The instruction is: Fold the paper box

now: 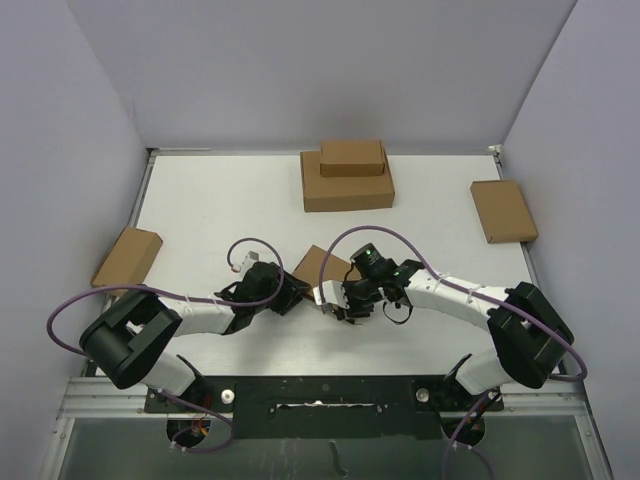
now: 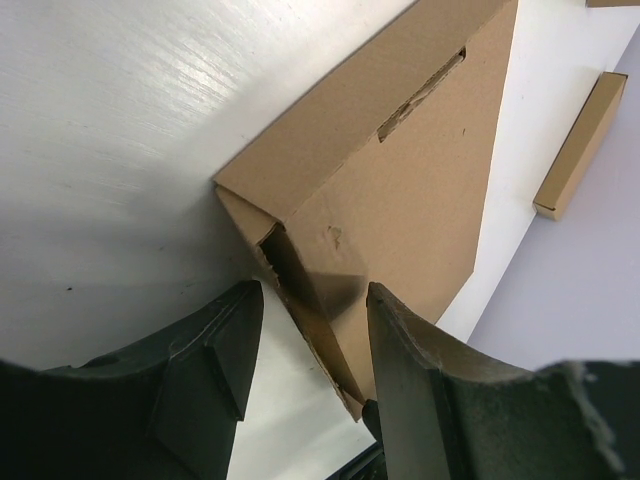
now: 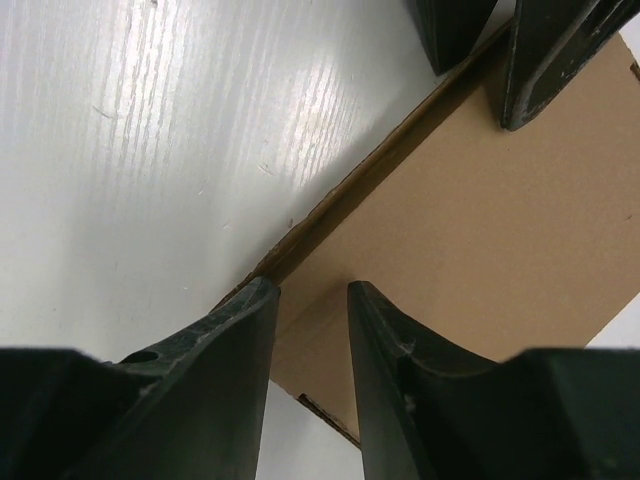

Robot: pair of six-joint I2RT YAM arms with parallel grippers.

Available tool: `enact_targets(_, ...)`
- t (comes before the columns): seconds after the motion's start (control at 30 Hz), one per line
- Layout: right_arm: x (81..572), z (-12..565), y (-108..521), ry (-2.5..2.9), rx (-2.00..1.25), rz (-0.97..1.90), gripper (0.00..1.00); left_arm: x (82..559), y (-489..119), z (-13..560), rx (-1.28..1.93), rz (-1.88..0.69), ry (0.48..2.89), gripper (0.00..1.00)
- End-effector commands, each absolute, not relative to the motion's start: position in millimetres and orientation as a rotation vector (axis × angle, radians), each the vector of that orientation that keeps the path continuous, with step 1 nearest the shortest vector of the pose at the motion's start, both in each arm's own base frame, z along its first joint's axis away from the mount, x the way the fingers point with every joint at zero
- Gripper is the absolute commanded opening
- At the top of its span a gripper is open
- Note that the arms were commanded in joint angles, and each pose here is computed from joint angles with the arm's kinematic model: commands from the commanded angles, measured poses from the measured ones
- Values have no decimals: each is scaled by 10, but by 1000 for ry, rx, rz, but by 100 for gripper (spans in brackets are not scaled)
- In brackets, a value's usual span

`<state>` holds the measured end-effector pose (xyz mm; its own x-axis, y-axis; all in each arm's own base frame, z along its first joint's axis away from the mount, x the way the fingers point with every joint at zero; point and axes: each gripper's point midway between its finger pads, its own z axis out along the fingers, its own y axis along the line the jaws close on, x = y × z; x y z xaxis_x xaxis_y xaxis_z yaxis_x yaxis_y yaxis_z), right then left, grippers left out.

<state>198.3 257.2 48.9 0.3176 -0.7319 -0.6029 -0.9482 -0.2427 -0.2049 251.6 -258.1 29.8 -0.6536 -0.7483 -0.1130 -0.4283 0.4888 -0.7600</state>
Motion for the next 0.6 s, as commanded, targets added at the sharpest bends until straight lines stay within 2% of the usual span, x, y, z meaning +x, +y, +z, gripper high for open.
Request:
enact_targets(0.0, 2076, 656, 2707, 1442, -2014, 507, 37, 2511, -2577, 225, -971, -969, 2325, 45)
enact_targets(0.57, 2016, 738, 2763, 1410, -2000, 530, 42, 2514, -2598, 208, -968, -973, 2331, 45)
